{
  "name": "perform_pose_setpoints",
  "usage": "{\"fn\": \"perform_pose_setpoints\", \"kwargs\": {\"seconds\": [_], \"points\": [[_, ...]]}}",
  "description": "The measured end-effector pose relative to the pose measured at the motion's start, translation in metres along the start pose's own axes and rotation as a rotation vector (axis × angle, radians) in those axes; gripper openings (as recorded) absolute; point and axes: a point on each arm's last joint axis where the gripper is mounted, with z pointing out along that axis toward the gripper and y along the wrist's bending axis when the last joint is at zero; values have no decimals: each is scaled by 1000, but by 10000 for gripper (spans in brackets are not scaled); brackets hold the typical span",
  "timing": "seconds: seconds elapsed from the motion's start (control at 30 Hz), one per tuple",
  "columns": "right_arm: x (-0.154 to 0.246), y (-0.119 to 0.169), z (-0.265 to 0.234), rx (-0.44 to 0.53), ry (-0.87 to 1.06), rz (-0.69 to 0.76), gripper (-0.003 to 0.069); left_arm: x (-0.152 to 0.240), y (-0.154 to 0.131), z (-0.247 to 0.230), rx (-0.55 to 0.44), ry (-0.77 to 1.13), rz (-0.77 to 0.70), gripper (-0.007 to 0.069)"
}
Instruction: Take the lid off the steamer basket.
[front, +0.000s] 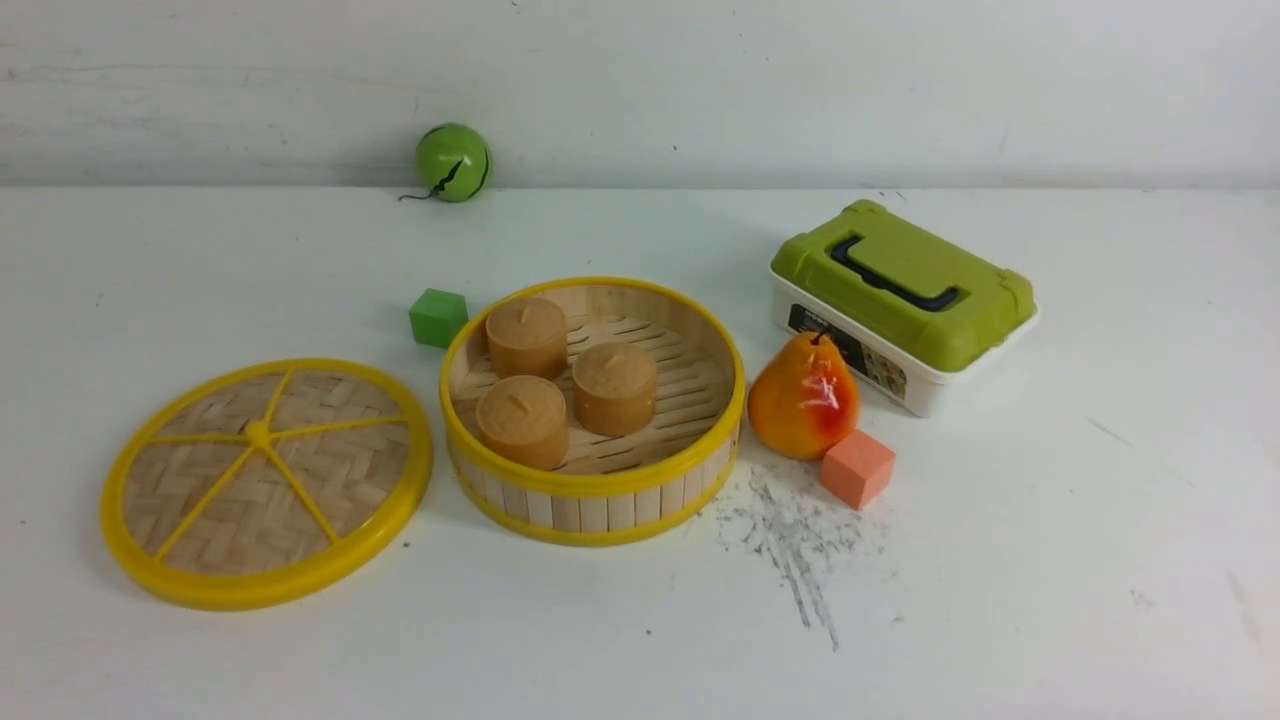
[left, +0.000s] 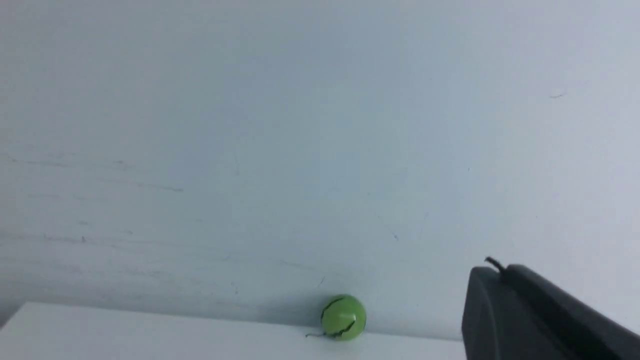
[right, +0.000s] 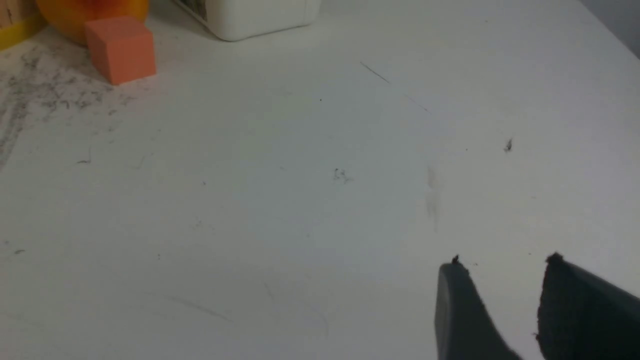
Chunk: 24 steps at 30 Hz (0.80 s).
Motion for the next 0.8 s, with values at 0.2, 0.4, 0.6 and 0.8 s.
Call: {"fn": "perform_pose_setpoints", "kwargs": {"seconds": [0.2, 0.4, 0.6, 0.8], "points": [[0, 0, 0, 0, 0, 0, 240, 70, 11, -25, -26, 184, -7, -13], [0, 0, 0, 0, 0, 0, 240, 111, 15, -52, -10, 256, -10, -13], [0, 0, 0, 0, 0, 0, 240, 123, 9, -84, 65, 215, -188, -13], [0, 0, 0, 0, 0, 0, 240, 121, 6, -92, 99, 174, -284, -13]]}}
